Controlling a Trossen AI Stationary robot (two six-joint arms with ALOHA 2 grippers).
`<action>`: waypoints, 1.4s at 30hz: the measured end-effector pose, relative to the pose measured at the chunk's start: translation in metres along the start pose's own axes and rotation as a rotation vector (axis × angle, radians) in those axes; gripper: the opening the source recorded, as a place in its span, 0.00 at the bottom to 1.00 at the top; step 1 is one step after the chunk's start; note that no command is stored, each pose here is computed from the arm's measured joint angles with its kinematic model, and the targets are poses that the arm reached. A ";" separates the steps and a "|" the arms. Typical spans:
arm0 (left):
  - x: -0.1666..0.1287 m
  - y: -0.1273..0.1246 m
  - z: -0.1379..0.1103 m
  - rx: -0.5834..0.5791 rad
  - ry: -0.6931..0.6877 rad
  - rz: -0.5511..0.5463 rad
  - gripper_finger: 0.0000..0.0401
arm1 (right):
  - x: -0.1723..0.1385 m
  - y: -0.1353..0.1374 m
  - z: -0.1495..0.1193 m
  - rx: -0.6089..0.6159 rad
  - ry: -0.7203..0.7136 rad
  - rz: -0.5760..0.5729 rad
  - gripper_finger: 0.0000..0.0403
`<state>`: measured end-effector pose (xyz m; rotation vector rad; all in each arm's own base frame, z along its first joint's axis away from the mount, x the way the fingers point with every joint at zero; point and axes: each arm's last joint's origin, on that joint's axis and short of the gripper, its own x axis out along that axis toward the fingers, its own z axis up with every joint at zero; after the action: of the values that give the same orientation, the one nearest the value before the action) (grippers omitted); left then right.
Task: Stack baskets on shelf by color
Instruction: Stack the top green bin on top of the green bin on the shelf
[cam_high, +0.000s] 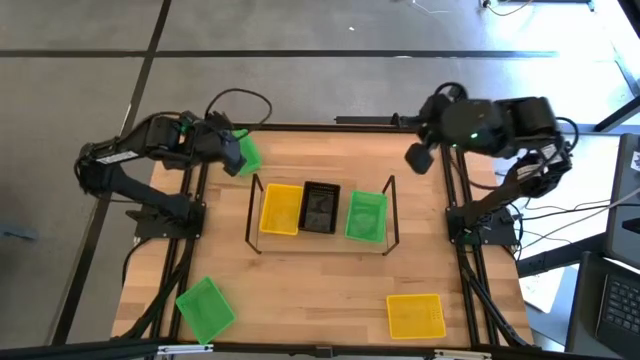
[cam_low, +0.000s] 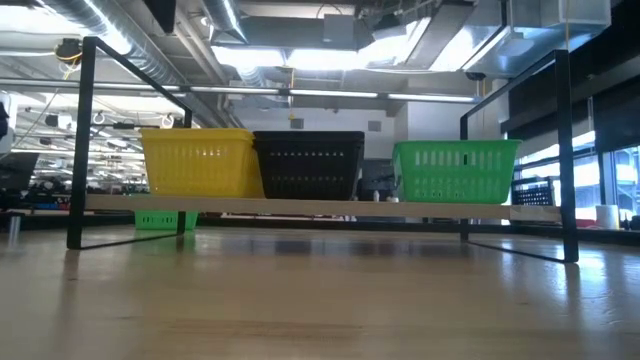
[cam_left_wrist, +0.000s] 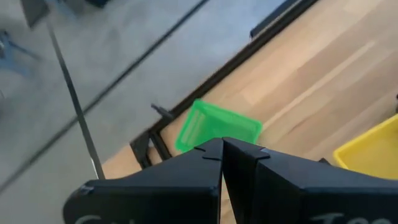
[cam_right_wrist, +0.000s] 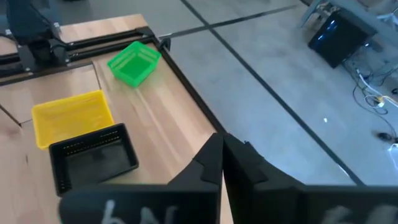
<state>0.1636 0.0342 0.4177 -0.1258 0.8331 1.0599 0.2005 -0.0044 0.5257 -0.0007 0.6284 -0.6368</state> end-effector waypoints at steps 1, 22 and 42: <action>0.003 0.002 0.001 -0.016 0.022 -0.003 0.00 | -0.003 -0.003 -0.001 0.003 -0.006 -0.002 0.03; 0.085 0.046 0.032 -0.313 0.300 0.087 0.00 | -0.009 -0.025 -0.002 -0.113 -0.017 -0.053 0.02; 0.159 0.049 0.040 -0.156 0.537 0.091 0.00 | -0.007 -0.027 -0.002 -0.132 -0.013 -0.064 0.02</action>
<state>0.1809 0.1920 0.3548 -0.5252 1.2450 1.1963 0.1801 -0.0216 0.5333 -0.1481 0.6592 -0.6557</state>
